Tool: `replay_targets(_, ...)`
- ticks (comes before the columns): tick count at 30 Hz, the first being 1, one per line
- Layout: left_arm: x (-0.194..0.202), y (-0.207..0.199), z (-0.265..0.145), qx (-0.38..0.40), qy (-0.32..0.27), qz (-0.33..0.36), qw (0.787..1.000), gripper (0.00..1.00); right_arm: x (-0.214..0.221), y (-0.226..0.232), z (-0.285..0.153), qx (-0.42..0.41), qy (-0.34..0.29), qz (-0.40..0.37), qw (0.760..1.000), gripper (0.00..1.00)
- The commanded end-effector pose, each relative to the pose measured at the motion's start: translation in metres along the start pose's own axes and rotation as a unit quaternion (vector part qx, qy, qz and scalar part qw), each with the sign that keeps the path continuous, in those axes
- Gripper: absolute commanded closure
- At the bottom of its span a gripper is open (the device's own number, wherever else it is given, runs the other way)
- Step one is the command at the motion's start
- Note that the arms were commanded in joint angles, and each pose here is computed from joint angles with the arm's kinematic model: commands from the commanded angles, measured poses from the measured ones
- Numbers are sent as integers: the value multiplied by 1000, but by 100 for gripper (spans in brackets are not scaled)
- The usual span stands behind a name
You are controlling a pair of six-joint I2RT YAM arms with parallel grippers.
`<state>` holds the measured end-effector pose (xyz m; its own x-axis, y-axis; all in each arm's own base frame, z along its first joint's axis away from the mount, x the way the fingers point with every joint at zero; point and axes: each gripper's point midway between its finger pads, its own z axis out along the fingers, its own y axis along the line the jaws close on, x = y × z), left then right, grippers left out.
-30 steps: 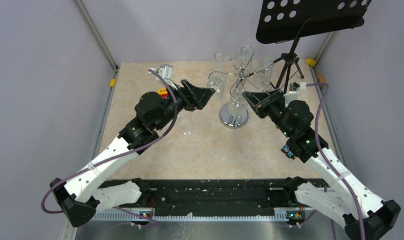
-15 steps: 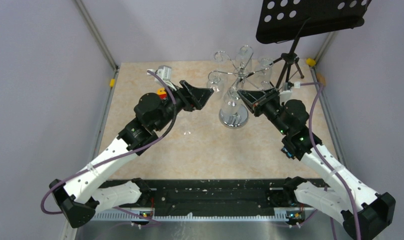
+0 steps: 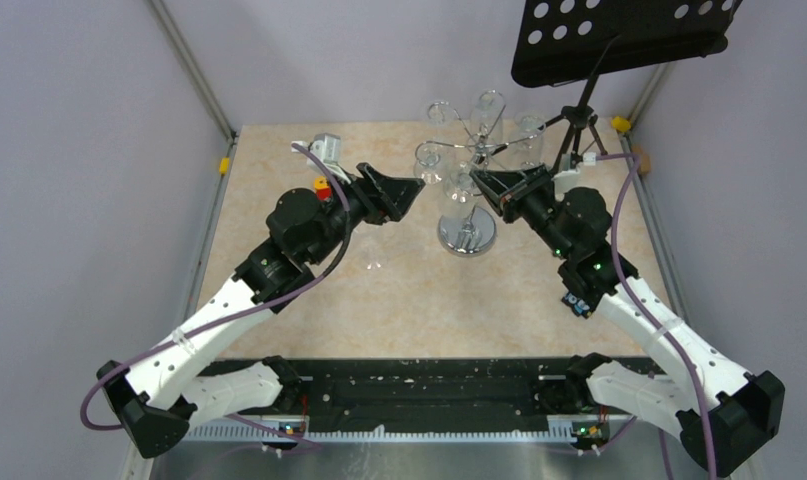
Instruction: Take the wine glass off the wine glass rack
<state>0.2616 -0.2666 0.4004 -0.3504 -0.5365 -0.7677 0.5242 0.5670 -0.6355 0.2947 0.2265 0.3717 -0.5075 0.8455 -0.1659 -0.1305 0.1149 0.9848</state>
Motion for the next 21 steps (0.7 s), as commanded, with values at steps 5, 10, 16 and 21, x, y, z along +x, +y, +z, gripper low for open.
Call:
replay_targets(5,-11,-3,-6,7,-22,5,1000,26,-31,65,3,-75,-68,-9,995,100)
replay_targets(10,-11,-2,-7,5,-23,5,1000,26,-41,60,6,-55,-94,-20,994,100)
replay_targets(16,-10,0,-10,2,-24,6,1000,26,-50,54,-1,-31,-118,-22,992,100)
replay_targets(21,-11,1,-11,0,-25,6,1000,26,-57,51,-14,-13,-134,-25,991,100)
